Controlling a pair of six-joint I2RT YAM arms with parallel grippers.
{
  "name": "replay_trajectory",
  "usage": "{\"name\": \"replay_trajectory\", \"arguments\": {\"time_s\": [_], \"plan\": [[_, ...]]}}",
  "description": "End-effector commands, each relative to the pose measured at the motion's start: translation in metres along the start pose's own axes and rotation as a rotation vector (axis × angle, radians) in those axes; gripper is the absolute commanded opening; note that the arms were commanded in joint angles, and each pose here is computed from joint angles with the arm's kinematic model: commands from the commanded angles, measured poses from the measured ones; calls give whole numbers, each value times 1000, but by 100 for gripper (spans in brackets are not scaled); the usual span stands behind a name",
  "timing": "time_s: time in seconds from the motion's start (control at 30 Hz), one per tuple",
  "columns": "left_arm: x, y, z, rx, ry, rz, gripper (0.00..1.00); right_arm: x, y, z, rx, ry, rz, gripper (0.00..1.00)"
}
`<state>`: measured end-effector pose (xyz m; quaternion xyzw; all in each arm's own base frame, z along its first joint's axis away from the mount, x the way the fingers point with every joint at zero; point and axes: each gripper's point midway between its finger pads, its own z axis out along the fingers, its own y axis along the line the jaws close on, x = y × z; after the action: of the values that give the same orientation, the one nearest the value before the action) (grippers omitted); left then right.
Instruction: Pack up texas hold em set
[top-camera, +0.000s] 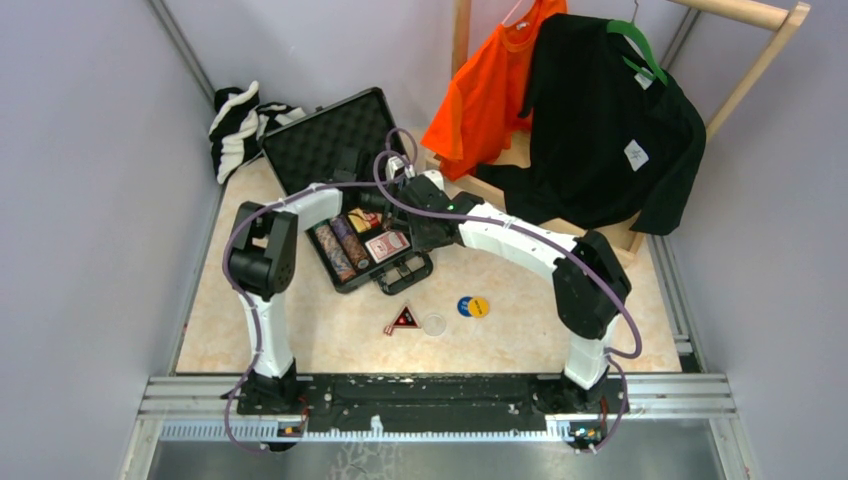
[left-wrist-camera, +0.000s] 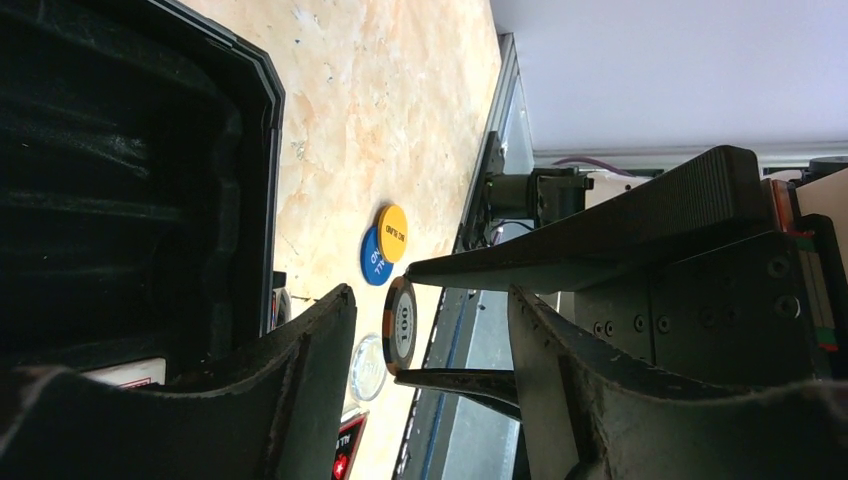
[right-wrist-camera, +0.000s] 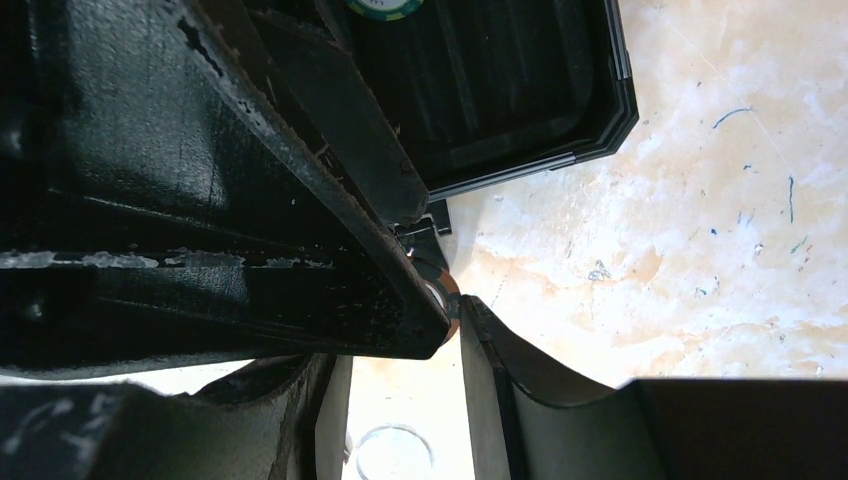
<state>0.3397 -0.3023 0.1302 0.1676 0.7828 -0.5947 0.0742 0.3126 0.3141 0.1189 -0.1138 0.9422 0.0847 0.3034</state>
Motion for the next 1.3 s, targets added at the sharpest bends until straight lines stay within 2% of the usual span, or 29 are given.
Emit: {"name": "replay_trajectory", "arguments": {"time_s": [0.0, 0.2, 0.37, 0.5, 1.0, 1.27], "plan": [[14, 2, 3, 47, 52, -8, 63, -24, 8, -9, -10, -73, 1, 38], [16, 10, 4, 28, 66, -28, 67, -25, 8, -9, -13, -75, 0, 38], [19, 10, 6, 45, 80, -27, 65, -25, 8, -9, -14, -80, -3, 38], [23, 10, 10, 55, 105, -34, 58, -24, 9, -8, -15, -78, -7, 38], [31, 8, 18, 79, 150, -36, 48, -24, 8, -6, -14, -79, -12, 38], [32, 6, 18, 97, 158, -27, 36, -24, 9, -5, -15, -78, -13, 38]]}}
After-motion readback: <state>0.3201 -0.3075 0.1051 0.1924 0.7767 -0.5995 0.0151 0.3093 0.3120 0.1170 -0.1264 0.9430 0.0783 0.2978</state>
